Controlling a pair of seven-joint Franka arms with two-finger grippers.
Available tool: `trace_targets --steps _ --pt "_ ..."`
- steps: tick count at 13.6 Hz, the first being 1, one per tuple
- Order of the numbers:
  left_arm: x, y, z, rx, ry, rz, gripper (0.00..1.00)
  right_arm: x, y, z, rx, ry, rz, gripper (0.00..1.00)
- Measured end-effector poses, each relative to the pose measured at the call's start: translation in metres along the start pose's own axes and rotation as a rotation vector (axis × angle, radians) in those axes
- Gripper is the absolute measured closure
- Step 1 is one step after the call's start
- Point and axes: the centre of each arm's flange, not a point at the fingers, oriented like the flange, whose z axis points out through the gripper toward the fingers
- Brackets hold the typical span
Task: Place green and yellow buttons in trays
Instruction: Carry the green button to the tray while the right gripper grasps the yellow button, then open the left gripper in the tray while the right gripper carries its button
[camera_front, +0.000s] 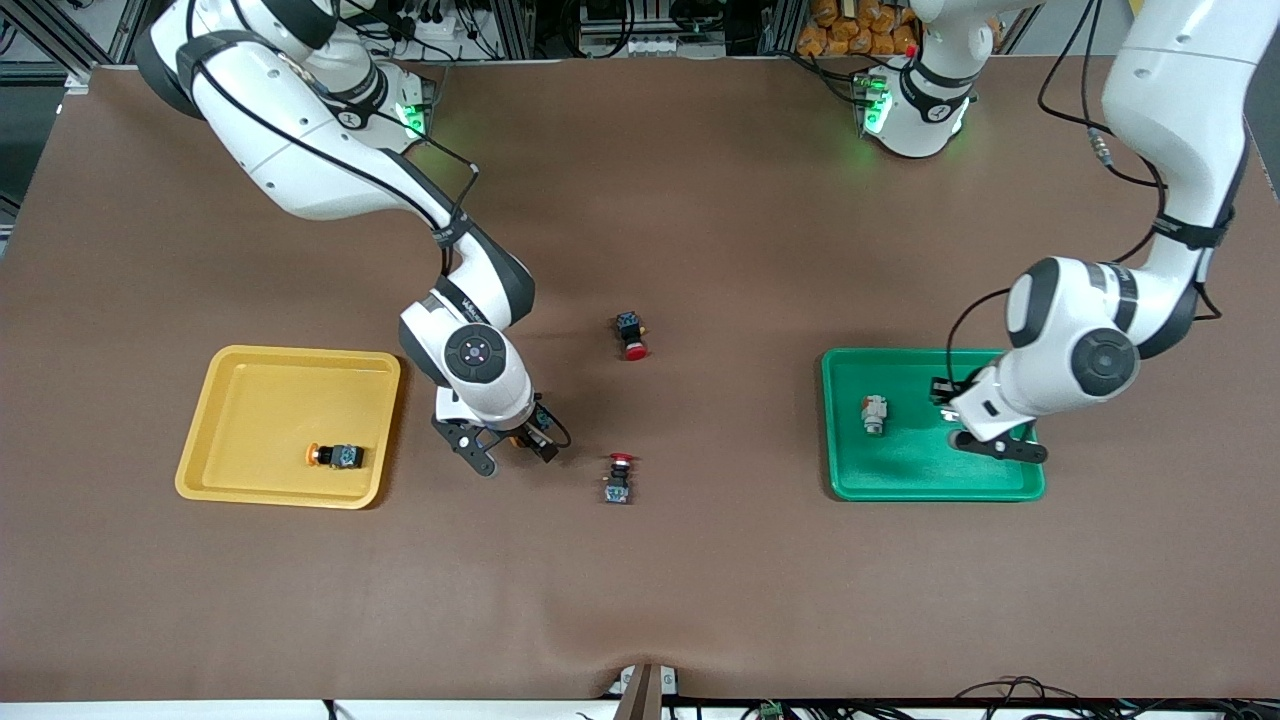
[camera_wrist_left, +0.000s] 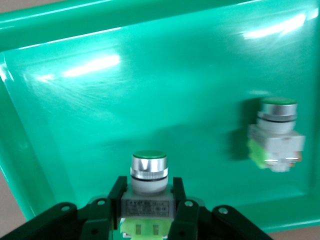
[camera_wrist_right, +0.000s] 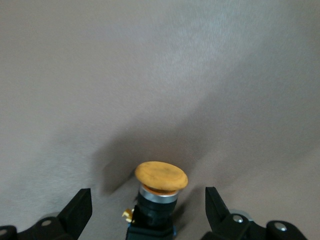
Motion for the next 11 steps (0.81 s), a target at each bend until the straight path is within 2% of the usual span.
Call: trace_targets --steps 1,2,7,9,11 --pt "0.000 -0.006 0.007 -0.008 0.003 0.002 0.59 -0.001 0.001 0.004 -0.005 -0.004 0.000 0.00" --pt "0.001 -0.006 0.013 -0.013 0.002 0.001 0.59 -0.001 0.001 0.007 -0.008 -0.006 0.001 0.07" --pt "0.004 -0.003 0.016 -0.017 0.010 0.006 0.59 0.002 -0.004 -0.003 0.007 -0.001 0.007 0.67" --pt "0.006 -0.004 0.014 -0.016 0.015 0.005 0.44 0.004 -0.007 -0.013 0.018 0.008 -0.023 0.67" --pt "0.007 -0.006 0.011 -0.015 0.020 0.001 0.22 0.008 -0.010 -0.039 0.022 0.029 -0.129 0.67"
